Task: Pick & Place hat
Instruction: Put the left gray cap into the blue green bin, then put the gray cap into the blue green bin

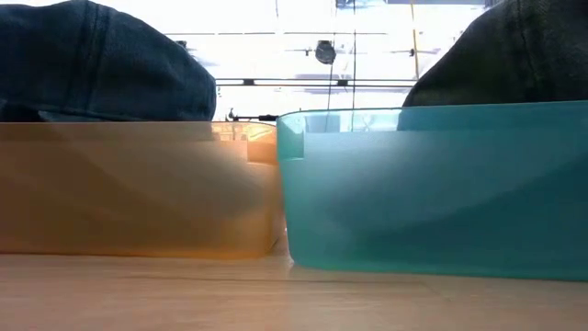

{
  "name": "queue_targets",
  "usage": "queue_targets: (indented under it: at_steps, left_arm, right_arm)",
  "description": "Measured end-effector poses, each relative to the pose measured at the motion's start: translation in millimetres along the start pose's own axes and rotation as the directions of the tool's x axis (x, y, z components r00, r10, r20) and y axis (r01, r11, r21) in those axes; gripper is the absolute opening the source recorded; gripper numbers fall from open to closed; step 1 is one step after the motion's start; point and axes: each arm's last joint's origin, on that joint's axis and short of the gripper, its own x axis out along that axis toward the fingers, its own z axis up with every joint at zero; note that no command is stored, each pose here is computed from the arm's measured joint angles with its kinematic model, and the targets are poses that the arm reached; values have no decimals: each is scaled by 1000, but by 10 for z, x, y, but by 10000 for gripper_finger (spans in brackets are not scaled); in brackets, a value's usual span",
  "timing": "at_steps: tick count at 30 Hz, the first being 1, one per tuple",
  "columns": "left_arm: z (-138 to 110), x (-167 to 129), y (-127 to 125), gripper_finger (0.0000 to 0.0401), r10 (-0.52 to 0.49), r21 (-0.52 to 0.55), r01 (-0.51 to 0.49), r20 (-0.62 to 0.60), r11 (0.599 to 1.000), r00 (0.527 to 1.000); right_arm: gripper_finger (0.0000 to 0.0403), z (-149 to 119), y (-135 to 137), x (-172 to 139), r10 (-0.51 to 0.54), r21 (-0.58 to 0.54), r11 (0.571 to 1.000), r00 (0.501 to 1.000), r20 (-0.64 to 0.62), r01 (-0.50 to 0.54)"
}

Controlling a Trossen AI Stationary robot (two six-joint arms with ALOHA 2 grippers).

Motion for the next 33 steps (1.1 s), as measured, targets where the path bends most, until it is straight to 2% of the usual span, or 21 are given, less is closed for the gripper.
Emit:
queue_targets:
  at_steps: [4, 6, 11, 16, 22, 27, 30, 33]
  left_arm:
    - [-1, 1, 0, 230, -2, 2, 2, -3, 1000, 1000]
    - [-3, 1, 0, 230, -5, 0, 5, -9, 1000, 1000]
    - [-5, 0, -2, 230, -9, -2, 9, -15, 1000, 1000]
    - [-4, 0, -3, 230, -9, 3, 9, -15, 1000, 1000]
    - [-4, 1, -1, 230, -8, 22, 8, -14, 1000, 1000]
    - [-4, 1, -1, 230, -8, 27, 8, -14, 1000, 1000]
    - [-3, 1, -1, 230, -5, 36, 5, -8, 999, 1000]
    - [1, 1, 2, 230, 3, 52, -3, 4, 999, 1000]
  right_arm:
    - [224, 58, -76, -116, 17, -1, 1000, 999, 43, -17]
    - [224, 87, -130, -185, 74, 20, 997, 995, 64, -75]
    - [224, 141, -266, -360, 173, 121, 975, 978, 119, -187]
    - [224, 194, -448, -554, 194, 287, 926, 961, 199, -246]
    - [224, 222, -682, -775, 163, 478, 830, 944, 287, -288]
    - [224, 263, -856, -912, 63, 592, 756, 930, 361, -281]
    - [224, 318, -942, -979, 9, 618, 729, 907, 421, -294]
    - [224, 354, -1009, -1023, -91, 649, 720, 894, 439, -246]
